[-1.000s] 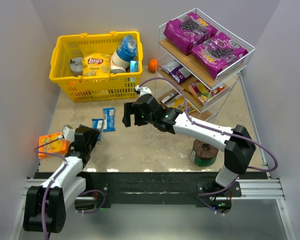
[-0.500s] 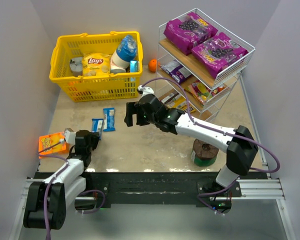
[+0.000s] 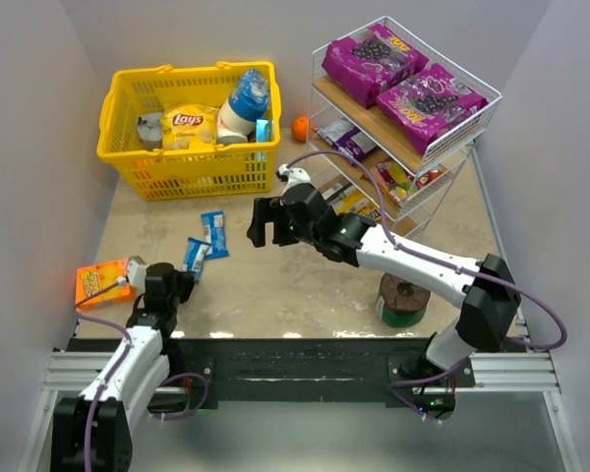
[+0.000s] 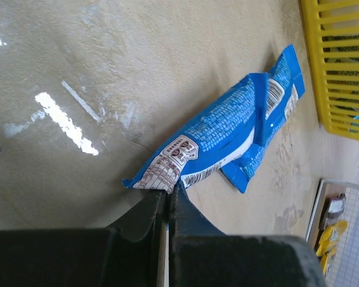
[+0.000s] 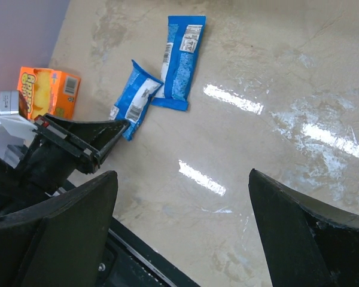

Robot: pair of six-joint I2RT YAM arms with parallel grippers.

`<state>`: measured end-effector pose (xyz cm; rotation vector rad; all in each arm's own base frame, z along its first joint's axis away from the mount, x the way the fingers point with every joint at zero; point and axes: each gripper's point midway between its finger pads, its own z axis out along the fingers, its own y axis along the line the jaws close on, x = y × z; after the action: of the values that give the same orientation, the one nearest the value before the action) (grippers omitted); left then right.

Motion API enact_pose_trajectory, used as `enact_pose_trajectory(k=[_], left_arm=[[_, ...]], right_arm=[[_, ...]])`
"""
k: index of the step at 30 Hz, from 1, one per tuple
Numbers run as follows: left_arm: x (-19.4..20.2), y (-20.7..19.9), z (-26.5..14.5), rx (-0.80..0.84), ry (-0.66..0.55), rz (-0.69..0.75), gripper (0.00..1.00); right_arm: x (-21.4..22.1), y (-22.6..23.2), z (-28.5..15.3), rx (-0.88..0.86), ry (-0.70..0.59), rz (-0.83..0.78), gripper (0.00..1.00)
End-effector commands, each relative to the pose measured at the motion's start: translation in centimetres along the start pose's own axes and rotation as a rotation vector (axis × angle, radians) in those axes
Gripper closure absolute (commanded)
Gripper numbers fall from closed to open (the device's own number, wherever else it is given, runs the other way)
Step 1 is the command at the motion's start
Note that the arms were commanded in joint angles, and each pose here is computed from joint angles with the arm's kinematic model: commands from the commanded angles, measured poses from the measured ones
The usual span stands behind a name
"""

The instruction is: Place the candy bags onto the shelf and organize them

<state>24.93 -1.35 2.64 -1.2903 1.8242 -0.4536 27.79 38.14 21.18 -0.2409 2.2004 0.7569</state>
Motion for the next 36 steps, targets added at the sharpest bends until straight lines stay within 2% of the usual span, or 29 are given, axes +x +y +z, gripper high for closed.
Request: enact_pose_trajectory(k=[1, 8, 13, 15, 19, 23, 28, 29, 32, 33, 35, 36], left_arm=[[-0.6, -3.4, -1.8, 0.094, 0.041, 0.102, 1.0], [-1.1, -8.0, -4.3, 0.247, 0.078, 0.142, 1.0], [1.0, -11.9, -5.8, 0.462, 0.207, 0.189, 1.0], [2.7, -12.3, -6.1, 0.51, 0.297, 0.211, 1.0], [5.5, -13.6, -6.6, 0.617, 0.391, 0.266, 1.0], [9.3, -14.2, -6.8, 0.64, 0.489, 0.318, 1.0], [13.3, -15.7, -7.6, 0.692, 0.594, 0.251, 1.0], [14.2, -15.5, -7.0, 0.648, 0.622, 0.216, 1.0], [16.0, -16.9, -6.5, 0.615, 0.617, 0.171, 1.0], [16.7, -18.8, -7.0, 0.644, 0.606, 0.168, 1.0], [18.3, -19.9, -6.5, 0.622, 0.611, 0.169, 1.0], [19.1, -22.0, -7.0, 0.649, 0.603, 0.166, 1.0]], right_arm=[[-1.8, 1.3, -1.9, -0.059, -0.046, 0.019, 0.06], [-3.3, 2.2, -4.5, -0.103, -0.08, 0.004, 0.06], [-4.3, 2.4, -6.6, -0.122, -0.11, -0.008, 0.06], [-4.4, 2.2, -7.0, -0.114, -0.116, -0.016, 0.06], [-3.6, 0.9, -7.2, -0.068, -0.103, -0.026, 0.06], [-2.9, -0.5, -7.9, -0.029, -0.105, -0.023, 0.06], [-3.3, -0.9, -9.7, -0.028, -0.128, -0.019, 0.07], [-3.5, -0.9, -10.1, -0.031, -0.135, -0.019, 0.07], [-4.2, -0.9, -11.8, -0.04, -0.161, -0.021, 0.06], [-4.4, -0.9, -12.6, -0.045, -0.172, -0.019, 0.06], [-4.7, -1.0, -13.3, -0.048, -0.187, -0.02, 0.06], [-4.9, -0.9, -14.0, -0.054, -0.195, -0.018, 0.06]])
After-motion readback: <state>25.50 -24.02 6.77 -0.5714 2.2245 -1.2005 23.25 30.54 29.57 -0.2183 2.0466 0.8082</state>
